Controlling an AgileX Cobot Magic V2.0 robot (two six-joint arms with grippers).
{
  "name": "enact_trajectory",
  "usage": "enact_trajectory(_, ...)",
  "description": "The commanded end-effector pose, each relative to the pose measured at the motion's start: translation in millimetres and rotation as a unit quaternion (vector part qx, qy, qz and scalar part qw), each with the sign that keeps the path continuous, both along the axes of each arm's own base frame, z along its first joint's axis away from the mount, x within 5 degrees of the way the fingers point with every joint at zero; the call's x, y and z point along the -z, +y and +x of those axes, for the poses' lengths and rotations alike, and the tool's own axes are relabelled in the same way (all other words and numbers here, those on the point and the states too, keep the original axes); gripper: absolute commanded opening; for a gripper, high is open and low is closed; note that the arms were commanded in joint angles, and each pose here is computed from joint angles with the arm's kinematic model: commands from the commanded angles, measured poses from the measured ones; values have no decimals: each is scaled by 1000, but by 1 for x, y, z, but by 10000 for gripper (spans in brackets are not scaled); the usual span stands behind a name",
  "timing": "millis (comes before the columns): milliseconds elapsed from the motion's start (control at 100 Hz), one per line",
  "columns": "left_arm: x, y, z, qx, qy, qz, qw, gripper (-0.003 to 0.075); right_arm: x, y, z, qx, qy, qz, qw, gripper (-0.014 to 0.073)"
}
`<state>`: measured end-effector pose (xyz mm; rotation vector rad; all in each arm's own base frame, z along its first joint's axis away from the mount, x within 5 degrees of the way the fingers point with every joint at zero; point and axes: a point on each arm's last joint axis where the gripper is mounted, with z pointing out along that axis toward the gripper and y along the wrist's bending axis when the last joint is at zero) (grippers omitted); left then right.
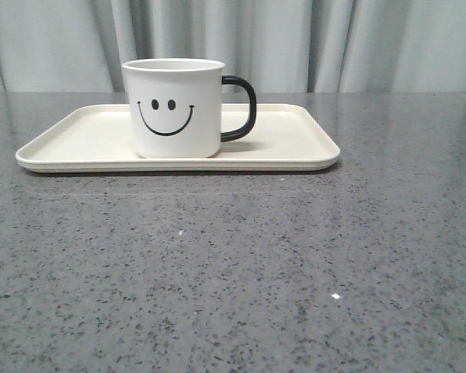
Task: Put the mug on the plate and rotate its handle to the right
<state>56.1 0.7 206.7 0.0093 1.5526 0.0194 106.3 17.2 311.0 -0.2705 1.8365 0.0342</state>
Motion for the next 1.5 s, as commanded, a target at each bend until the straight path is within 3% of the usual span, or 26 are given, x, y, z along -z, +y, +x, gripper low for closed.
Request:
enact_trajectory(0, -5, -1, -2, 5, -46, -8, 999, -20, -7, -4, -4, 22, -61, 21, 998, -64)
enact_trajectory(330, -5, -1, -2, 5, -46, -8, 999, -20, 57, -9, -34, 38, -85, 49, 994, -64)
enact_trajectory(640, -5, -1, -2, 5, -46, -8, 999, -20, 94, -11, -54, 37, -137, 61, 988, -64)
enact_trajectory(980, -5, -1, -2, 5, -46, -8, 999, -20, 109, -11, -51, 37, -158, 66, 985, -64)
enact_trajectory(1490, -5, -1, -2, 5, -46, -8, 999, -20, 109, -11, -51, 37, -158, 66, 985, -64)
